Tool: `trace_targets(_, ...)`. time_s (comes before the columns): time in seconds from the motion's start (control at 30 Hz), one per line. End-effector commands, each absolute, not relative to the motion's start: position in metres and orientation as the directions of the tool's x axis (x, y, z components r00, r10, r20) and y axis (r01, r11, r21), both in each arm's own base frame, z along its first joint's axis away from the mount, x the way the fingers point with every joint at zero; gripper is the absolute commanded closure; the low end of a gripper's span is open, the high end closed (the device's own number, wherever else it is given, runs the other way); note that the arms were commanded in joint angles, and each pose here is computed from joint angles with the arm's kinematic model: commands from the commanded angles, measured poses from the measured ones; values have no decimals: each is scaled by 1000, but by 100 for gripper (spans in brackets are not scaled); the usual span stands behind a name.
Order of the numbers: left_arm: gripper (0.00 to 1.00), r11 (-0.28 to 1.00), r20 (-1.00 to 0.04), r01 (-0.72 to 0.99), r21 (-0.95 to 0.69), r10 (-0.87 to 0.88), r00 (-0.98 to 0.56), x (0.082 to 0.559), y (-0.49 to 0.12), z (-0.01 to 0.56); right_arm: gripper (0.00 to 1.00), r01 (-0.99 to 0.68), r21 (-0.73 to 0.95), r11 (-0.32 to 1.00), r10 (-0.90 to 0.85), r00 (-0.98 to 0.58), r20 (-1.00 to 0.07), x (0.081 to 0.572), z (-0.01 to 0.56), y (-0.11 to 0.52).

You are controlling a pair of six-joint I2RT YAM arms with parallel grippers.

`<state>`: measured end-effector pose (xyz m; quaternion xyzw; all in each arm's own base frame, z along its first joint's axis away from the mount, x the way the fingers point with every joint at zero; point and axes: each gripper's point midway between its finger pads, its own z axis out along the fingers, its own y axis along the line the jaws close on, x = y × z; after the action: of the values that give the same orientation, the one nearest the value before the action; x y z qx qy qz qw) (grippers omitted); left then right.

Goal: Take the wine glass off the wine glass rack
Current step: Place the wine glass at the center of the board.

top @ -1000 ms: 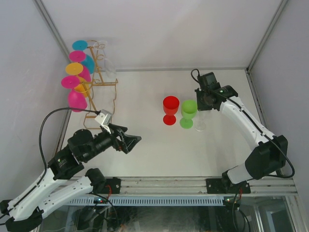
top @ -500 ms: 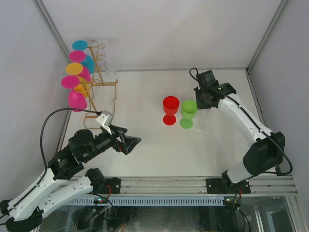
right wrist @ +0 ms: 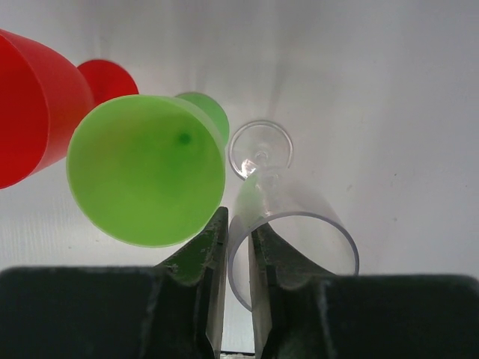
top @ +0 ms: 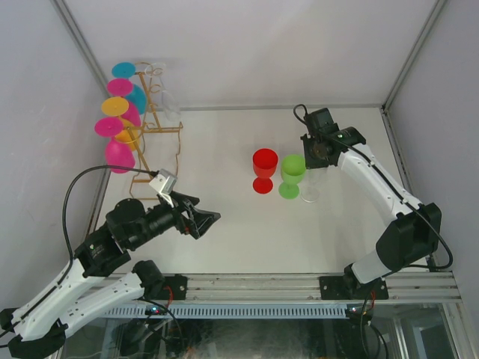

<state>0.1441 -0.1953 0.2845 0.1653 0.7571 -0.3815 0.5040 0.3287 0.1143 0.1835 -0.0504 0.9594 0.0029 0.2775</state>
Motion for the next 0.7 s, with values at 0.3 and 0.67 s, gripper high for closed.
trace_targets(0.3, 0, 614, -906, 675, -410, -189, -378, 142, -196, 320, 83, -115, -33, 993, -114, -831, -544, 330, 195, 113)
trace_targets(0.67, 0, 618, -906, 673, -407, -177, -385, 142, -197, 314, 80, -128, -23, 992, -119, -818, -563, 332, 204, 115)
